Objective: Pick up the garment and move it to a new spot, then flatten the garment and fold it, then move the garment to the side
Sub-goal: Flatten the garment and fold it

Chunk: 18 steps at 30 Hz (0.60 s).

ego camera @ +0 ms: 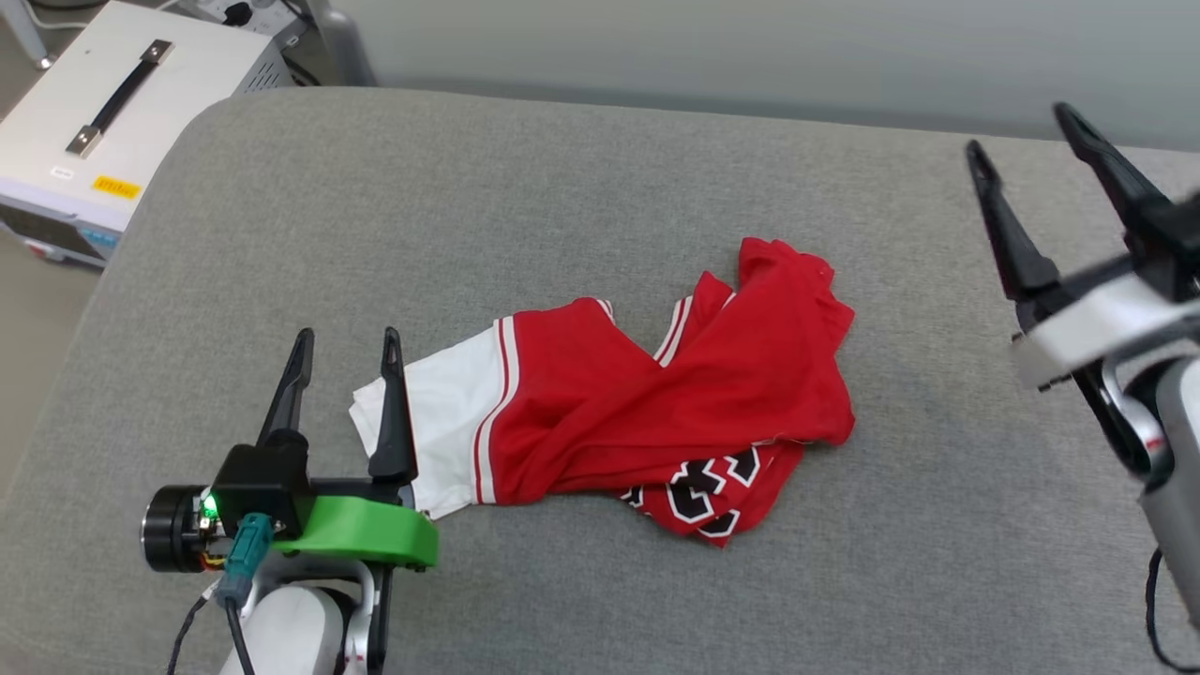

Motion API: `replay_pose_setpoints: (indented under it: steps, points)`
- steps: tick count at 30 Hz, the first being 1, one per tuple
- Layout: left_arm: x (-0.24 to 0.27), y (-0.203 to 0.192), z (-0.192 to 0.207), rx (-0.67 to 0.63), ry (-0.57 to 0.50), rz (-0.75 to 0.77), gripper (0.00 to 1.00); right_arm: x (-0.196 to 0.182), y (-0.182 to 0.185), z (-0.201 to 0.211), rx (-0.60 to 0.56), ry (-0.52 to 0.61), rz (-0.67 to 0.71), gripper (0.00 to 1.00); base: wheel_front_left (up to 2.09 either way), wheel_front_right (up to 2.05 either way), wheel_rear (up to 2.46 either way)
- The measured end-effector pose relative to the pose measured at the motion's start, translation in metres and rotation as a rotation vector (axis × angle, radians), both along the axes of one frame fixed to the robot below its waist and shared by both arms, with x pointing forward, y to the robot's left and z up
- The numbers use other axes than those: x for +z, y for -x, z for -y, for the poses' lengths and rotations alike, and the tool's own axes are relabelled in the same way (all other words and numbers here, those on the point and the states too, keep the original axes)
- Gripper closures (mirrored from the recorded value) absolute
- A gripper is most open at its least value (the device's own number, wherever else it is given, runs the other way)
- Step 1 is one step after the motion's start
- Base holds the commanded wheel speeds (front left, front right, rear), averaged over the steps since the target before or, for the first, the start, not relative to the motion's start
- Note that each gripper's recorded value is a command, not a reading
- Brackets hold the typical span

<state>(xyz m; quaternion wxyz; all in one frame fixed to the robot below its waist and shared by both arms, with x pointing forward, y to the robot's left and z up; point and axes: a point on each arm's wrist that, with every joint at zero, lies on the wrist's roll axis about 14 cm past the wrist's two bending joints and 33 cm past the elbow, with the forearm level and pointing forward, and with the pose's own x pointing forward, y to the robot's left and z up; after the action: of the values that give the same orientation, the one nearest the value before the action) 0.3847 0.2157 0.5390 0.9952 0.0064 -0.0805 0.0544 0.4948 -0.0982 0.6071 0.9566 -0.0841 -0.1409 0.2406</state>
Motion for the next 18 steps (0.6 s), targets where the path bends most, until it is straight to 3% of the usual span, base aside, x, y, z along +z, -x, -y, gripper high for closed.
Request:
replay_pose_setpoints:
  steps: [5,9,18]
  points:
    - [-0.006,-0.002,-0.001,0.008,0.009,-0.012,0.00,-0.024,-0.016,-0.033,0.119,0.118,-0.222,0.00,0.00,0.00,0.00]
    - [-0.016,-0.004,-0.003,0.022,0.020,-0.035,0.00,-0.061,-0.023,-0.044,0.175,0.281,-0.437,0.00,0.00,0.00,0.00]
    - [-0.039,-0.011,-0.010,0.052,0.032,-0.097,0.00,-0.144,-0.011,-0.058,0.289,0.544,-0.856,0.00,0.00,0.00,0.00]
